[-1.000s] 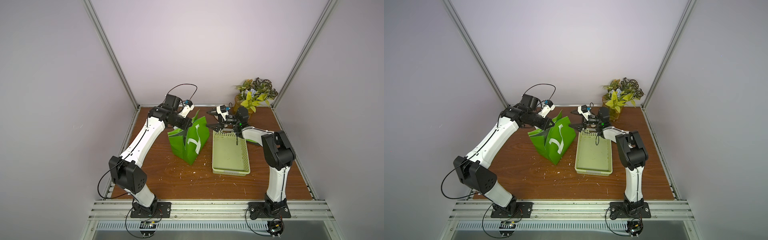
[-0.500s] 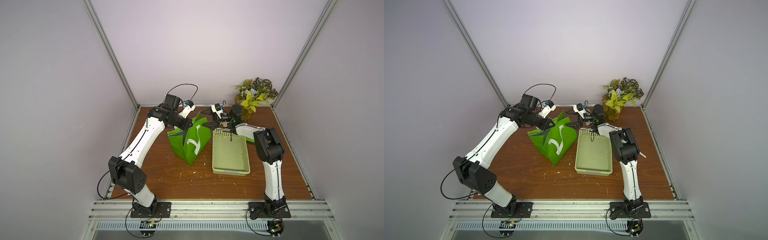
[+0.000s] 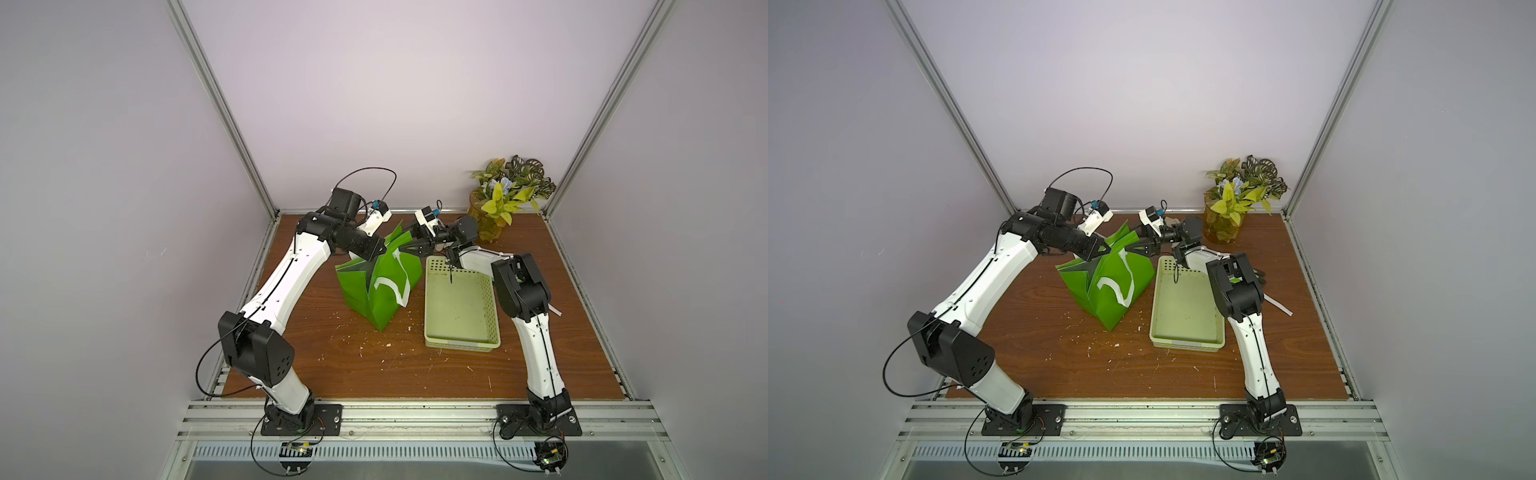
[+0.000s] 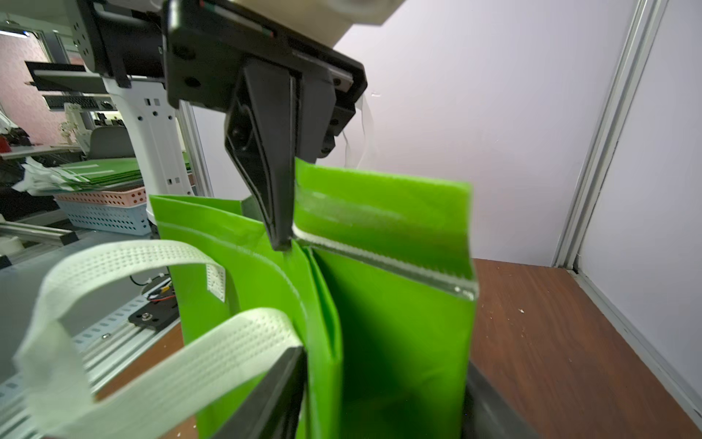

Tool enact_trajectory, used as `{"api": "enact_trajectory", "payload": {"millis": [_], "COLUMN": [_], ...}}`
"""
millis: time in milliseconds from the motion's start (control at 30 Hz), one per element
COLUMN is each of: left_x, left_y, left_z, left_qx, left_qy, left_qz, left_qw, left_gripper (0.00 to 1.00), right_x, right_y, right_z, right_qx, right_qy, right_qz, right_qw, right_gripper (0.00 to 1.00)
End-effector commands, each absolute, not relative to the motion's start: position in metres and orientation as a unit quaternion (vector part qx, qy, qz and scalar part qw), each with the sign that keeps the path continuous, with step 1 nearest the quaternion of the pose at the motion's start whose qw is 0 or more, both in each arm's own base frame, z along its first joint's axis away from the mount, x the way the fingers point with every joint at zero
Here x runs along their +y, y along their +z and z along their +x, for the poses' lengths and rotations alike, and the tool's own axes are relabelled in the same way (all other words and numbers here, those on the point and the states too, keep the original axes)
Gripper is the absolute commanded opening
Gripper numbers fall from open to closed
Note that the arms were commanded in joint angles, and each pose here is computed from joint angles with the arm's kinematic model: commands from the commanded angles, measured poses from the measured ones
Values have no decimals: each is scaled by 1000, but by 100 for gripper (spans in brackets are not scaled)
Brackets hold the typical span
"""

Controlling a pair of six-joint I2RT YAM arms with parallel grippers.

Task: Place the ice pack in the delivery bag
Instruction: Close the delivery bag at the center of the board.

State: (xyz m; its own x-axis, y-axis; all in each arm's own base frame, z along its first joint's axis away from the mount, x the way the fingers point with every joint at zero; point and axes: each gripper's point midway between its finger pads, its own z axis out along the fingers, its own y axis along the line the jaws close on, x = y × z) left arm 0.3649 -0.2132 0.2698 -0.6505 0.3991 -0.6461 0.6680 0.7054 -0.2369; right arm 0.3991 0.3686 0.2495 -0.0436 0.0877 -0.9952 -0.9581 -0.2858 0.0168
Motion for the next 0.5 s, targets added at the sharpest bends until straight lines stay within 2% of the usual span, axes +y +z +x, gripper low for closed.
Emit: {"api": "enact_trajectory", "payload": {"millis": [0,133,200,367,467], "left_x": [-225,-223,-223,-221,-221], "left_y": [289,288,287,282,282], "left_z": [368,371,371,376,378], "left_qx": [860,863,865,870,872], "left_qy": [-245,-239,-238,-231,-229], "left_qz": [320,316,314,306,304], "left_qw": [313,314,312,308,309], "left_gripper": [0,0,0,0,0], "right_x": [366,365,364,359,358], "right_y": [275,275,275,277,277], "right_z": [383,379,378,380,387], "right_qx": [376,377,379,385,400], "right_qy": [591,595,595,594,591], "right_qz": [-562,-564,-562,-553,-544], "right_qw": [439,431,432,439,442], "right_gripper": [52,47,39,27,14]}}
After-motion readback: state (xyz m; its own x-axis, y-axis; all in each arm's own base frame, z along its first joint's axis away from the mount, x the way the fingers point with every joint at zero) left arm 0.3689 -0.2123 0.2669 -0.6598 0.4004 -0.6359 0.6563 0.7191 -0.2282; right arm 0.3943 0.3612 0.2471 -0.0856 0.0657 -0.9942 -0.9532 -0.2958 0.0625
